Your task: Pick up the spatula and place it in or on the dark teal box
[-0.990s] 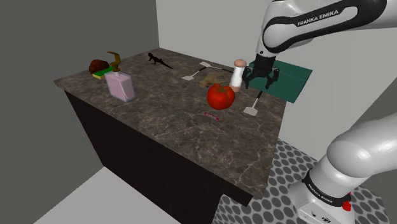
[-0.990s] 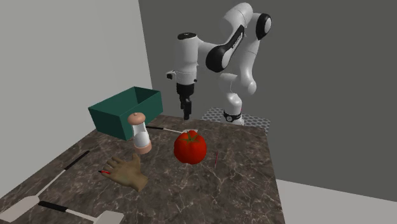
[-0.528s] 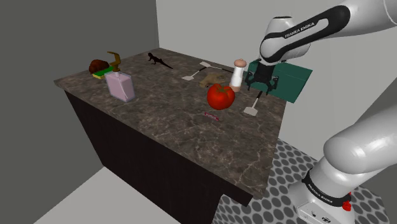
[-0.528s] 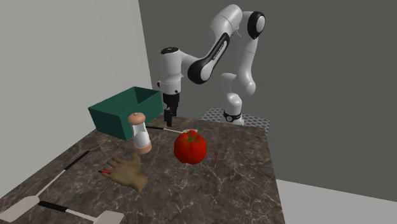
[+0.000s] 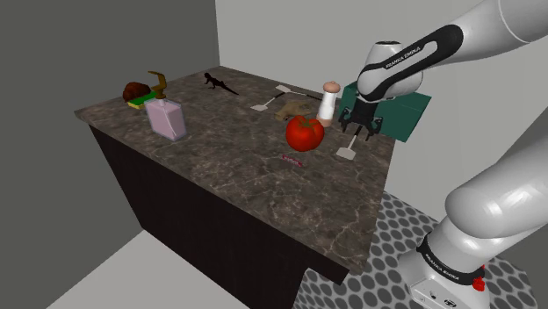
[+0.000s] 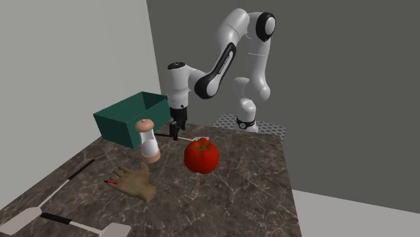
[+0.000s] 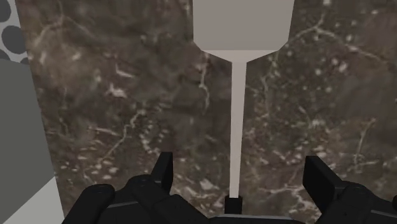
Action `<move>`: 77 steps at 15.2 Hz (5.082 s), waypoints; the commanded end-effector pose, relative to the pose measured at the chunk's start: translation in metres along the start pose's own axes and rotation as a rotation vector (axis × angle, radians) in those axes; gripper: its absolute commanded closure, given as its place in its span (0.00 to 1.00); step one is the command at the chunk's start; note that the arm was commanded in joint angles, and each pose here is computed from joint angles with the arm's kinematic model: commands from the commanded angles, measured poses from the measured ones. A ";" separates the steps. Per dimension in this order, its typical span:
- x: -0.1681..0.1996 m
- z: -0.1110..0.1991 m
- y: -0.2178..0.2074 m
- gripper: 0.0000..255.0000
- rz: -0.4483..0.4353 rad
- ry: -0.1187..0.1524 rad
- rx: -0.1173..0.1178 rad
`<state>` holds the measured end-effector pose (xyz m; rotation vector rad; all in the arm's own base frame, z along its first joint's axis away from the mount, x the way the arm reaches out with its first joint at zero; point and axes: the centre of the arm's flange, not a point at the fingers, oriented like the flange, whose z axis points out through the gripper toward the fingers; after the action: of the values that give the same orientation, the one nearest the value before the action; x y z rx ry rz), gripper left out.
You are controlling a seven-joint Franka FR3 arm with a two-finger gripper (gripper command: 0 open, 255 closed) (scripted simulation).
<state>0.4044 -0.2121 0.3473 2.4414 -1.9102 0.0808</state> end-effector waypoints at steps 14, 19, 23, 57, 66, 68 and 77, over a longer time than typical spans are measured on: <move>0.001 0.009 0.000 1.00 0.000 0.000 0.000; 0.001 0.009 0.000 1.00 0.000 0.000 0.000; 0.002 -0.012 0.000 1.00 0.000 0.000 0.000; 0.014 -0.191 0.000 1.00 0.000 0.000 0.000; 0.080 -0.206 0.011 1.00 0.000 0.000 0.000; 0.106 -0.206 0.016 1.00 0.000 0.000 0.000; 0.223 -0.205 0.037 1.00 0.000 0.000 0.000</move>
<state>0.4197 -0.4100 0.5685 2.4399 -1.9133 0.0806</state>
